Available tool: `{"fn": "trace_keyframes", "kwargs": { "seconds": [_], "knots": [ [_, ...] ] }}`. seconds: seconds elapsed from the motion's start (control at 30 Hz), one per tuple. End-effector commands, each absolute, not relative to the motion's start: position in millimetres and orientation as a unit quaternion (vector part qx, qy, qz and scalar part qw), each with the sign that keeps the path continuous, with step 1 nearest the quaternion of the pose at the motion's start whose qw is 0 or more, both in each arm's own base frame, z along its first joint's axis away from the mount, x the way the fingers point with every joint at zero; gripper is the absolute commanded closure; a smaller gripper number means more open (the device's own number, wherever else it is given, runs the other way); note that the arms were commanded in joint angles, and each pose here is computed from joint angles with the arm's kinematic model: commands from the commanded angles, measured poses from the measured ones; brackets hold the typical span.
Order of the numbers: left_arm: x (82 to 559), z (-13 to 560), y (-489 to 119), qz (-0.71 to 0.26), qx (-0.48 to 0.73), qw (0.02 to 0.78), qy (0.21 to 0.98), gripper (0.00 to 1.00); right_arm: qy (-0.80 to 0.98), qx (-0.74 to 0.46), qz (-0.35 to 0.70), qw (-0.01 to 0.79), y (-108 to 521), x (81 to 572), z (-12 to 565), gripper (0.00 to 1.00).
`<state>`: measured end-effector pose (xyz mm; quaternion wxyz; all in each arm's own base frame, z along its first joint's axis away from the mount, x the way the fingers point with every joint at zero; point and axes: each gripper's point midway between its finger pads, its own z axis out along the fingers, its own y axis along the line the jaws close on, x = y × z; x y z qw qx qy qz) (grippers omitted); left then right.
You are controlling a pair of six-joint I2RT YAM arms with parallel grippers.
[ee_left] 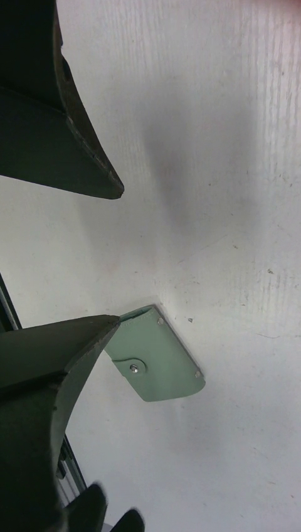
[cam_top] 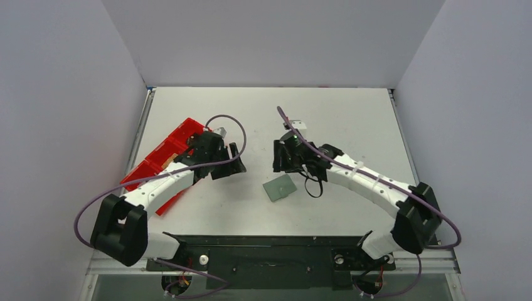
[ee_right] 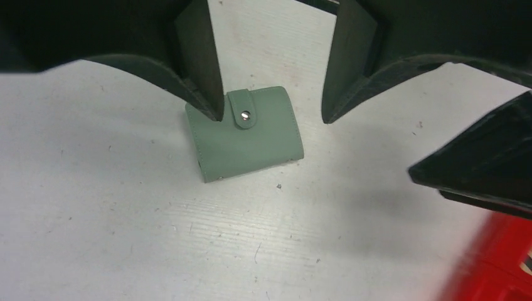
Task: Take the credit cards out of the card holder
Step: Move the card holder to the center of the board.
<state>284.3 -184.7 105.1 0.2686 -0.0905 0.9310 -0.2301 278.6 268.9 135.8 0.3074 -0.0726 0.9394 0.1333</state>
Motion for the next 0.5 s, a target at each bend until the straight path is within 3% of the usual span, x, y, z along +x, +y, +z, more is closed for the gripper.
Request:
{"fn": "trace_keyframes", "kwargs": {
  "seconds": [0.0,0.2,0.3,0.47],
  "knots": [
    [300,109,-218,-0.250,-0.065,0.288,0.922,0.35,0.943,0.017,0.122,0.310,232,257,121,0.49],
    [305,82,-251,-0.239,-0.034,0.266,0.933,0.48,0.944,0.067,0.148,0.287,213,222,83,0.73],
    [308,69,-262,-0.234,-0.024,0.256,0.938,0.56,0.941,0.078,0.179,0.277,224,217,71,0.79],
    [319,52,-272,-0.210,-0.010,0.253,0.944,0.59,0.938,0.094,0.196,0.269,235,222,54,0.89]
  ]
}}
